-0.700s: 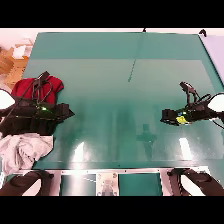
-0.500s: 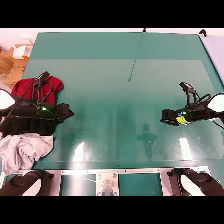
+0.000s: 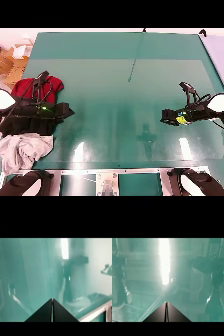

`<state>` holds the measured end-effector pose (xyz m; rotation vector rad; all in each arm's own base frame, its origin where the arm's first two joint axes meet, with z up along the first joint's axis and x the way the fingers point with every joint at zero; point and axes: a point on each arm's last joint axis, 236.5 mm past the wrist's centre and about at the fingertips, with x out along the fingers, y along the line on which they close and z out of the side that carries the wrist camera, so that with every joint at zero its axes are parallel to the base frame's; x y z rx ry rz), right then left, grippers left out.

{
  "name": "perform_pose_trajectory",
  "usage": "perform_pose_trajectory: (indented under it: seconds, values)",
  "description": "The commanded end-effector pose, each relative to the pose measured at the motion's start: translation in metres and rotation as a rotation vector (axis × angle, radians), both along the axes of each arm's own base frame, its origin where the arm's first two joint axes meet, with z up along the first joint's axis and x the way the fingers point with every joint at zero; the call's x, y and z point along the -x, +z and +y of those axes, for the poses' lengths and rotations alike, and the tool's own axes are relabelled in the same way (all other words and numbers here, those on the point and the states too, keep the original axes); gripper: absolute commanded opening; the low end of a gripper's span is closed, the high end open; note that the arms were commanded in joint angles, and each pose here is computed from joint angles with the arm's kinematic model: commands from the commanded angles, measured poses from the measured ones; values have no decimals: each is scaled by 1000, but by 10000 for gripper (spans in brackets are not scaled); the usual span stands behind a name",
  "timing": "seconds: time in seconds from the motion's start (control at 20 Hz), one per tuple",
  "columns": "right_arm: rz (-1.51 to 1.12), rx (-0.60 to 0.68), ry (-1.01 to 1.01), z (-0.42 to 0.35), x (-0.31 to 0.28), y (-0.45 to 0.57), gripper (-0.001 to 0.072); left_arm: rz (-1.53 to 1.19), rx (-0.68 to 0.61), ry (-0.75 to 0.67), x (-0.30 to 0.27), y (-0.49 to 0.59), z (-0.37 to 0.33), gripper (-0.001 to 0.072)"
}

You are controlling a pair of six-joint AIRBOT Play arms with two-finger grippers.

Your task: Fold the shirts.

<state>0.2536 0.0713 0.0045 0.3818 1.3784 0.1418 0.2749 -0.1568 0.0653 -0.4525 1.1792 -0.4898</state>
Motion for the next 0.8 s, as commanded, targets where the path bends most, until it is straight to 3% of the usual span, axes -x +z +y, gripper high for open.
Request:
perform_pose_trajectory:
  seconds: [0.0, 0.2, 0.3, 0.4, 0.45, 0.5, 0.6, 0.7, 0.75]
  values:
    - [2, 0, 1, 0, 0, 0, 15, -104, 20, 80, -29, 12, 3, 26]
    - [2, 0, 0, 0, 0, -1, 15, -171, 75, 144, -48, 27, 1, 25]
    - [2, 0, 1, 0, 0, -1, 15, -197, -35, 213, -61, 17, 30, 25]
    - [-3, 1, -1, 0, -1, -1, 15, -222, -288, 312, -73, 5, 98, 26]
    - [-7, 7, -2, -2, -2, -1, 16, -244, -404, 355, -77, 7, 133, 162]
    - [-18, 16, -6, -4, -5, -1, 16, -278, -518, 386, -82, 11, 167, 662]
    - [-42, 17, -14, -4, -10, 0, 23, -319, -640, 470, -87, 18, 220, 664]
    - [-68, 16, -24, -5, -17, 1, 187, -296, -675, 543, -92, 8, 259, 669]
    - [-89, 17, -31, -5, -22, 3, 199, -266, -686, 560, -94, -6, 274, 669]
